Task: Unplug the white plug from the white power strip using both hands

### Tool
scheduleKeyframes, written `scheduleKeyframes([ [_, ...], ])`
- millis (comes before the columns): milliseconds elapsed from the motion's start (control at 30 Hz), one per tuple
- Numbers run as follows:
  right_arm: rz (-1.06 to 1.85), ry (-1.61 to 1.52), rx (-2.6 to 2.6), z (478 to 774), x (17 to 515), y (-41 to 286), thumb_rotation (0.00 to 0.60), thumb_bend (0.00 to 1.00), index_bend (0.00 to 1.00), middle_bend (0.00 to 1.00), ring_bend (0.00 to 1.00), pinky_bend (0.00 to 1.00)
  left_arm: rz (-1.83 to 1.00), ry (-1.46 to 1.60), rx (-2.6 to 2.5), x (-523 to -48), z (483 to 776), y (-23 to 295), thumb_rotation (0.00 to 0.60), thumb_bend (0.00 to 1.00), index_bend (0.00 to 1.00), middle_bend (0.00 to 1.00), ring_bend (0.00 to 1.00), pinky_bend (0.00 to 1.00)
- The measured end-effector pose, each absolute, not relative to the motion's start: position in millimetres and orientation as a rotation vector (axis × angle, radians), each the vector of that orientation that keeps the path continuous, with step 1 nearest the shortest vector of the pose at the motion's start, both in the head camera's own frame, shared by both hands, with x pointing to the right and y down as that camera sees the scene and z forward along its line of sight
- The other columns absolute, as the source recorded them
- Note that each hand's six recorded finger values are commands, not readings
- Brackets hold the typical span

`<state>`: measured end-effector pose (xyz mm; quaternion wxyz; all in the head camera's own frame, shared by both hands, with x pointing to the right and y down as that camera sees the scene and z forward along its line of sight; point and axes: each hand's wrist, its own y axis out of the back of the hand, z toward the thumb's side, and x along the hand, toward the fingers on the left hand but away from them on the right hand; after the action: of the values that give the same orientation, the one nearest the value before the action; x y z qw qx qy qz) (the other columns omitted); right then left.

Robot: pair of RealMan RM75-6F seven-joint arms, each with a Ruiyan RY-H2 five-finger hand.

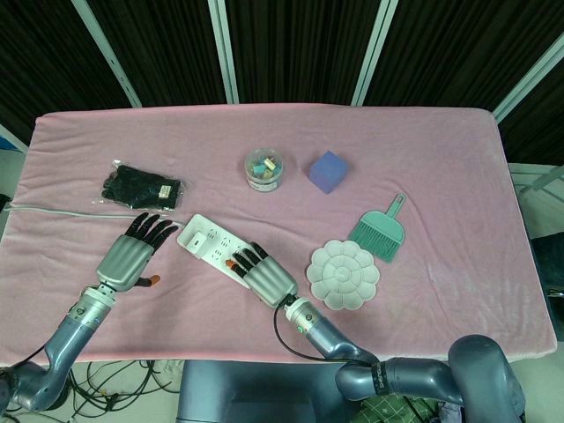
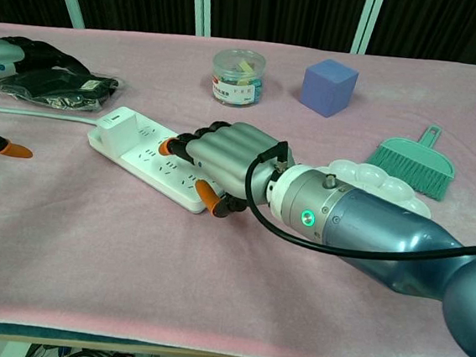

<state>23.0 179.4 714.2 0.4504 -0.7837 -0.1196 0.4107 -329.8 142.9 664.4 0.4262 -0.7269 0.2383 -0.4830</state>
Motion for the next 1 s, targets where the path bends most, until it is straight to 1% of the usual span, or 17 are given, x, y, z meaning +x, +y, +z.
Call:
scheduleKeyframes([
  [367,1.063,-0.299,-1.916,732,29,185,0.6,0.67,0.13,0.11,0.12,0.09,-1.191,0.535,-1.806,-309,682,133,0.6,0.09,0.16,0.13,0.0,0.0],
  [500,1.071,-0.296,-1.916,737,32,186,0.6,0.68,0.13,0.11,0.12,0.08,-1.182,0.53,-1.805,-304,686,132,0.6,0.14,0.17,0.13,0.0,0.0],
  [733,1.063,-0.279,-1.92,739,35,190,0.6,0.67,0.13,0.11,0.12,0.08,-1.156,0.511,-1.803,-294,694,132,0.6,0.15,0.18,0.16,0.0,0.0],
  [1000,1.063,-0.268,-1.922,742,36,193,0.6,0.68,0.13,0.11,0.12,0.09,-1.119,0.511,-1.796,-278,700,125,0.6,0.15,0.19,0.19,0.0,0.0],
])
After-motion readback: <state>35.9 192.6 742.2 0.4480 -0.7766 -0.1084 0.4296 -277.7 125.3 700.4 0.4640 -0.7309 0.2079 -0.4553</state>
